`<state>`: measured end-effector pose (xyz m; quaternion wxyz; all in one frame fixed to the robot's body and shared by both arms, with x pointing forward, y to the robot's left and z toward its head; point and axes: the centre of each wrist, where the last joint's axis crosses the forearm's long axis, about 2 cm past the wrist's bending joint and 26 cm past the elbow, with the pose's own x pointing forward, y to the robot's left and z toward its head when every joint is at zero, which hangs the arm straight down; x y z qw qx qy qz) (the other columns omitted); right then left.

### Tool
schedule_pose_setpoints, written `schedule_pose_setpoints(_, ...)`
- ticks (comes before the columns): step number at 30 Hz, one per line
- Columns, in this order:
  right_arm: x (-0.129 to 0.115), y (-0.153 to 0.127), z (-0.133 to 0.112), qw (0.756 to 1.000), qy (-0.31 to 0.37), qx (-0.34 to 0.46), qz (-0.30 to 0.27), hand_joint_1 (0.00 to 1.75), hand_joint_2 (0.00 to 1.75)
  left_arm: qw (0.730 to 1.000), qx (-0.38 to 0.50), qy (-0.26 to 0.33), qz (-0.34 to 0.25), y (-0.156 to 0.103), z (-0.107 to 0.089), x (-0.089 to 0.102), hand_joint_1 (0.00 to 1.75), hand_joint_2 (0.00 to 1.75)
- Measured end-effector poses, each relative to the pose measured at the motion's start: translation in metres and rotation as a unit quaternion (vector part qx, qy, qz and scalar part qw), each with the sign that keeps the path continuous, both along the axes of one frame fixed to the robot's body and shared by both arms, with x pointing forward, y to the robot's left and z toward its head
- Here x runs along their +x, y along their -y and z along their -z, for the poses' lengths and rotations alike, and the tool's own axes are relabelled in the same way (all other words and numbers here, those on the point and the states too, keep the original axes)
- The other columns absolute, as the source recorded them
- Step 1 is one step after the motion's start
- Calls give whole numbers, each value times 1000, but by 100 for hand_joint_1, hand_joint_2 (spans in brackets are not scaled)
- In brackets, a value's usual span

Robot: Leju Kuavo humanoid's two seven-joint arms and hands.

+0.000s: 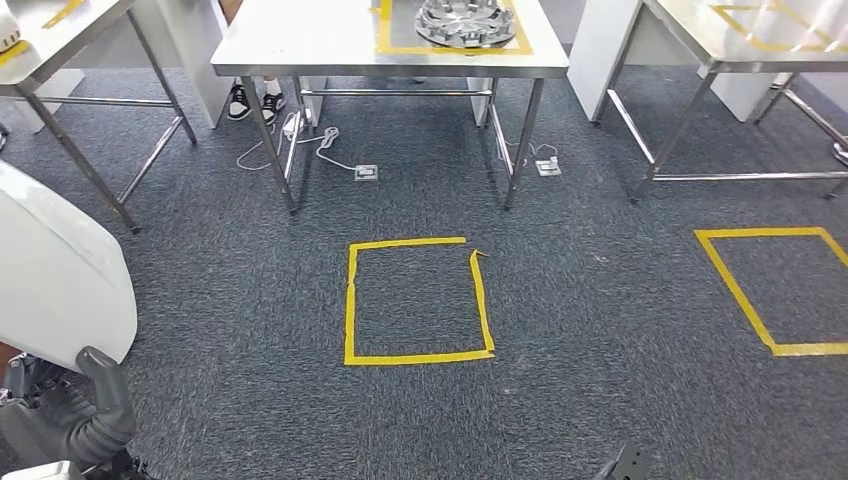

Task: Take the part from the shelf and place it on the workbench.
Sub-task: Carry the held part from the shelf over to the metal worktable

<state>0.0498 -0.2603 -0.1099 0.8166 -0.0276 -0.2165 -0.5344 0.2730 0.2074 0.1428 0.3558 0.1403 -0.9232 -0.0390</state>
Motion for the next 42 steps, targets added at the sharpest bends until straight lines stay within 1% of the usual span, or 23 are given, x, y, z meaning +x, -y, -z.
schedule_pose_setpoints(5,-1,3,0,1000,-3,-4,4,0,0,1000,-4,1,-2,3,-1,0,175,175)
schedule_pose_setpoints(12,0,3,0,1000,16,-21,16,0,0,1000,-10,8,4,7,-7,6,175,175)
schedule_pose_setpoints(18,1,3,0,999,29,-27,29,0,0,1000,-7,0,9,8,-3,7,175,175)
schedule_pose_setpoints(22,0,3,0,999,31,-27,31,0,0,1000,-6,6,11,9,-7,12,175,175)
schedule_pose_setpoints(28,0,4,0,999,35,-28,31,0,0,1000,-7,7,17,11,-9,14,175,175)
schedule_pose_setpoints(42,-4,5,1,999,29,-28,31,0,0,1000,-6,3,22,14,-7,16,175,175)
